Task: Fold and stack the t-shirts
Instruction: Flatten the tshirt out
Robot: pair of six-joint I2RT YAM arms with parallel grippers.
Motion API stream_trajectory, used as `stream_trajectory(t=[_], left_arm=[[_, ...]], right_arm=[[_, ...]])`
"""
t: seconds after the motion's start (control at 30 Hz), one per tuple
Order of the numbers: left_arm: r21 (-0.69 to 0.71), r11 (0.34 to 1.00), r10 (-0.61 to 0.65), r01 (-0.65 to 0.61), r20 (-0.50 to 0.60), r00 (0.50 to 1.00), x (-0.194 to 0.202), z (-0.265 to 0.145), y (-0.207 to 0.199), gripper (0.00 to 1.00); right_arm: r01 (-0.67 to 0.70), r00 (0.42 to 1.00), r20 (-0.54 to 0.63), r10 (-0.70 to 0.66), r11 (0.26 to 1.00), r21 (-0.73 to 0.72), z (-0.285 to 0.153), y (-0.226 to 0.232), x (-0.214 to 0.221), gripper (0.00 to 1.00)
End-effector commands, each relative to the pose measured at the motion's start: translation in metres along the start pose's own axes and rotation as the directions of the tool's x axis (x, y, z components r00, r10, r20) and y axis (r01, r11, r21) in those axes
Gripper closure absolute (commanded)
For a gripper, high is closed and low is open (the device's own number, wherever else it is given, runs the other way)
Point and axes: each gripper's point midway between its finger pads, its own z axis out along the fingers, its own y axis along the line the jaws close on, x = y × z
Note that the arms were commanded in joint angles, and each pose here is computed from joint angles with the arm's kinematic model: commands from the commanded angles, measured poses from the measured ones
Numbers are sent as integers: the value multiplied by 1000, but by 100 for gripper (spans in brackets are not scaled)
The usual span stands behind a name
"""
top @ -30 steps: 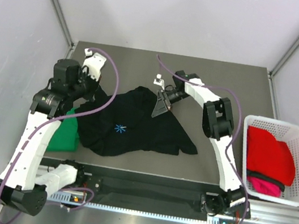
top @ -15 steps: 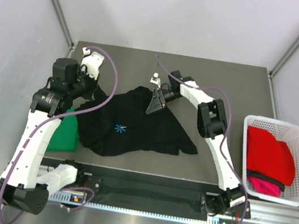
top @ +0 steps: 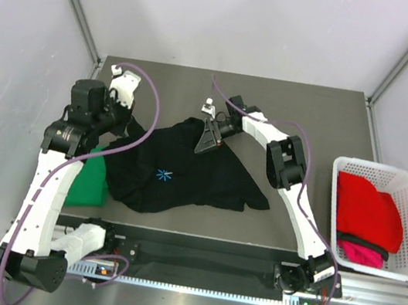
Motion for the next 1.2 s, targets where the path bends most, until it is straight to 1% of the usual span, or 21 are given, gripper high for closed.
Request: stream_trajectory(t=[0.0, 0.03, 0.2, 0.33, 0.47, 0.6, 0.63, 0.7, 0.73, 0.77, 0.8, 0.87, 0.9, 0.93, 0.97, 1.0, 1.03, 1.07, 1.1, 1.13, 1.17], left_arm=[[2, 1000, -1, 1, 37, 999, -8, 2, 2, 100], [4, 1000, -4, 4, 36, 999, -8, 2, 2, 100], [1, 1000, -1, 1, 37, 999, -8, 3, 3, 100], [-3, 1000, -1, 1, 40, 999, -9, 2, 4, 100], [-12, 1000, 1, 0, 45, 999, -9, 2, 5, 100], [-18, 1000, 1, 0, 44, 999, -7, 3, 7, 100], [-19, 1000, 3, -2, 48, 999, -9, 2, 7, 100], [-20, 1000, 5, -4, 52, 999, -12, 3, 8, 100], [-17, 1000, 9, -8, 70, 997, -20, 0, 8, 100], [-11, 1000, 10, -9, 72, 997, -24, 2, 8, 100], [-10, 1000, 14, -13, 83, 996, -30, 1, 9, 100], [-6, 1000, 22, -21, 129, 991, -54, 1, 12, 100], [-12, 1000, 30, -28, 173, 984, -73, -6, 15, 100], [-14, 999, 31, -29, 193, 981, -84, -6, 17, 100], [-1, 1000, 26, -26, 193, 981, -91, 2, 17, 100], [-8, 999, 33, -32, 241, 970, -114, -8, 20, 100], [0, 1000, 23, -24, 250, 968, -123, -8, 21, 100], [18, 1000, 13, -17, 241, 970, -129, 1, 21, 100], [11, 1000, 20, -24, 280, 960, -148, -9, 24, 100], [18, 1000, 12, -18, 277, 961, -154, -2, 25, 100], [20, 1000, 13, -19, 287, 958, -162, -3, 26, 100]], right_arm=[[53, 998, -16, -54, 998, -26, 21, -6, 0, 57], [49, 999, -17, -49, 999, -23, 22, -8, 1, 60], [42, 999, -20, -42, 999, -13, 23, -8, 1, 62], [32, 999, -22, -32, 999, 0, 22, -9, 3, 73], [29, 999, -24, -29, 1000, -2, 20, -4, 5, 72], [55, 998, -20, -54, 998, 21, 19, -4, 1, 92], [58, 998, -20, -57, 998, 28, 16, 1, 0, 100], [116, 993, -16, -115, 992, 44, 6, 10, -5, 100], [140, 990, -14, -139, 987, 81, -8, 27, -12, 100], [205, 979, -10, -205, 972, 112, -20, 35, -18, 100], [212, 976, 9, -216, 964, 158, -45, 39, -24, 100], [344, 928, 36, -371, 891, 296, -93, 72, -49, 100], [364, 908, 61, -414, 853, 373, -130, 79, -58, 100], [424, 857, 51, -513, 758, 495, -167, 109, -72, 100], [472, 811, 23, -585, 675, 567, -194, 120, -78, 100], [473, 773, 15, -634, 593, 652, -235, 132, -83, 100], [484, 714, -28, -699, 464, 741, -269, 167, -86, 100], [502, 665, -83, -742, 363, 785, -292, 183, -87, 100], [478, 634, -108, -766, 278, 833, -323, 199, -86, 100], [460, 577, -179, -797, 137, 877, -348, 236, -82, 100], [439, 553, -214, -805, 63, 896, -363, 254, -79, 100]])
